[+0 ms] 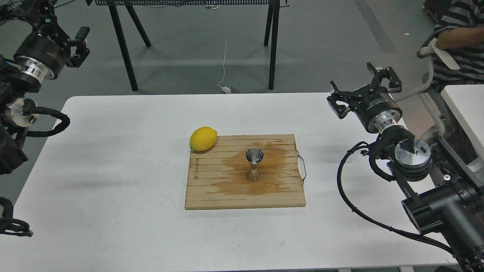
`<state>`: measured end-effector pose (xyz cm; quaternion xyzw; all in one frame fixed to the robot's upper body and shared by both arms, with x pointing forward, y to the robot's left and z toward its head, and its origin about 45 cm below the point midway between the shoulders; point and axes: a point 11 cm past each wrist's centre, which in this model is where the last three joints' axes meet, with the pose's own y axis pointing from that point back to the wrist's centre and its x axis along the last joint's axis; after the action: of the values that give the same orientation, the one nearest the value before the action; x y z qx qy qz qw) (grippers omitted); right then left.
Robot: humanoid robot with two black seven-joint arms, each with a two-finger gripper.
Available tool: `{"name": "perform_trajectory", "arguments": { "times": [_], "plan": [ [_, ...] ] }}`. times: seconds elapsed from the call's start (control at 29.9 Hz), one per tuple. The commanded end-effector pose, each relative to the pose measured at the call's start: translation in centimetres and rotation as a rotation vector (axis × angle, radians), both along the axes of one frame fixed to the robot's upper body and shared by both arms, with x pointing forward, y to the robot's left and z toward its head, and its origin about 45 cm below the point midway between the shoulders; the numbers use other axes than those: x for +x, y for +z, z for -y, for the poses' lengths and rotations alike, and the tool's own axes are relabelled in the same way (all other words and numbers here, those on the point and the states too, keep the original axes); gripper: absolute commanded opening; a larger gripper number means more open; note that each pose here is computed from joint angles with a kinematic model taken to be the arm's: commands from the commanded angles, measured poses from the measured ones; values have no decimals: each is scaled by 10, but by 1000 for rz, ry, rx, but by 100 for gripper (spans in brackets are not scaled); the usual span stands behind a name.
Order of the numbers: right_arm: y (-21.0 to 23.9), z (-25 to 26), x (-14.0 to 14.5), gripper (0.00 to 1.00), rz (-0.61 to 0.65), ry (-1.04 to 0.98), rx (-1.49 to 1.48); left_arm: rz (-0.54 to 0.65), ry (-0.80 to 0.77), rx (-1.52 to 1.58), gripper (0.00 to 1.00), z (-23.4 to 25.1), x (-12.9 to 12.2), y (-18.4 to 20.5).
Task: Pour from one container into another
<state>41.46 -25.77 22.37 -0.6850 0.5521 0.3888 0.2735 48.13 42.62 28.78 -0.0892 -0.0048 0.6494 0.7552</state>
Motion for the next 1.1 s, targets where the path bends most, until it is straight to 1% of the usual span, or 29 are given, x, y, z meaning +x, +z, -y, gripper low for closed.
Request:
{"name": "perform_trajectory", "arguments": {
  "times": [0.0, 0.13, 0.23, 0.37, 0.43, 0.53, 0.67, 0.74, 0.87, 1.07],
  "plan": [
    [-11, 2, -5, 99, 72, 80, -90, -54, 33, -21, 99, 2, -3, -26],
    [-26, 23, -22, 99, 112, 127, -97, -109, 81, -75, 99, 4, -9, -57],
    [-31, 37, -29, 99, 127, 139, -112, -118, 71, -107, 99, 16, -8, -66],
    [-40, 63, -25, 99, 88, 63, -132, -113, 30, -170, 99, 53, -3, -78],
    [-40, 81, -20, 99, 76, 0, -128, -106, 37, -172, 99, 50, -3, -78],
    [-28, 95, -12, 99, 89, -62, -119, -104, 42, -175, 99, 48, -4, -77],
    [-28, 98, 1, 99, 51, -97, -139, -96, 65, -163, 99, 34, -6, -73],
    [-29, 89, 7, 99, 46, -81, -133, -91, 74, -169, 99, 30, -7, -72],
    [-38, 60, 7, 99, 33, 1, -150, -79, 93, -199, 99, 26, -7, -69],
    [-36, 62, 8, 99, 36, -14, -139, -78, 95, -200, 100, 25, -7, -69]
  ]
}}
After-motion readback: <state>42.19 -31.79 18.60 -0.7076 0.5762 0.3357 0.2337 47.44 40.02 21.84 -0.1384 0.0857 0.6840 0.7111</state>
